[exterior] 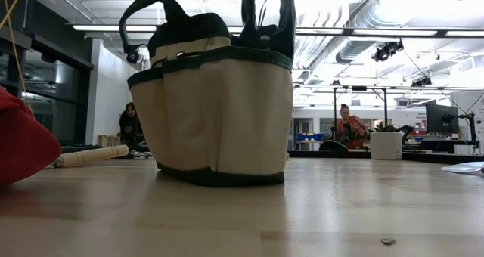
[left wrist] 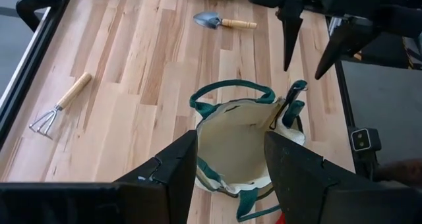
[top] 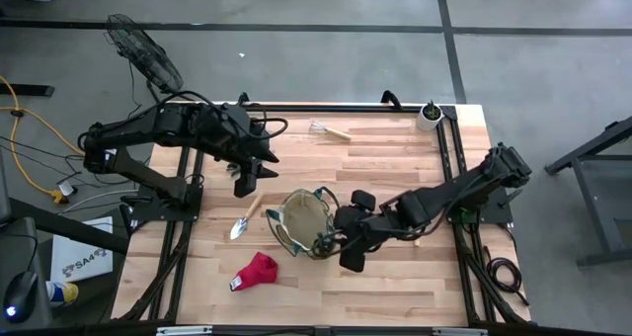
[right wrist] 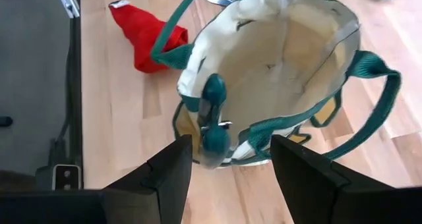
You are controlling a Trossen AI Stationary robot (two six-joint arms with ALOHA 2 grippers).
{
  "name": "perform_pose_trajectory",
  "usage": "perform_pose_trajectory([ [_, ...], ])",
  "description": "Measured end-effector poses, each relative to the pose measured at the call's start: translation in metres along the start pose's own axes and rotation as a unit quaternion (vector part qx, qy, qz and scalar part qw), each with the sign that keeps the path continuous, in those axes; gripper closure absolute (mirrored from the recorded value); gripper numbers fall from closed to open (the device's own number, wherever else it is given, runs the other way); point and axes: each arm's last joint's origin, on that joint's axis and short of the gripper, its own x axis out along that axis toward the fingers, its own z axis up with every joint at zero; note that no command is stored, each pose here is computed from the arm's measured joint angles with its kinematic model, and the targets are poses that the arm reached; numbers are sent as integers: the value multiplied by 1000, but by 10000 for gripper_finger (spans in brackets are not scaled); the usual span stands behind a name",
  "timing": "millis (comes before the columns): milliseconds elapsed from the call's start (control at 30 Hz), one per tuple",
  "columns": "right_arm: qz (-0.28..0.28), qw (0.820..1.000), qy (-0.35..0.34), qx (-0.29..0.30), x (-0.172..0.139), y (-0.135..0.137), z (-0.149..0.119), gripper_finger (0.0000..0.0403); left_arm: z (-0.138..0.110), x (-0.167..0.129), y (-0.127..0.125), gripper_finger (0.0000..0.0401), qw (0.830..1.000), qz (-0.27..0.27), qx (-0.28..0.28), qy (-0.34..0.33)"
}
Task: Pick & Place Garden tools in Gardening bag
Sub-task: Put the right green shear scissors into the light brown gardening bag
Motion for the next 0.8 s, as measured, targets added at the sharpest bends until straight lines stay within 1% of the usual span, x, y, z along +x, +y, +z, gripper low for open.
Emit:
perform_pose_trajectory([
  [133,0,1000,10,3,9,4,-5,206,0,0,0,231,1000,0,0,0],
  [367,-4,1000,8,5,21,7,-6,206,-3,0,0,231,1000,2,0,13],
  [600,-9,1000,7,8,24,6,-5,207,-3,0,0,231,1000,2,0,15],
  [700,-8,1000,9,7,25,6,-5,221,-3,0,0,231,1000,2,0,15],
  [800,-9,1000,10,4,25,6,-5,246,-3,0,0,231,1000,2,3,15],
])
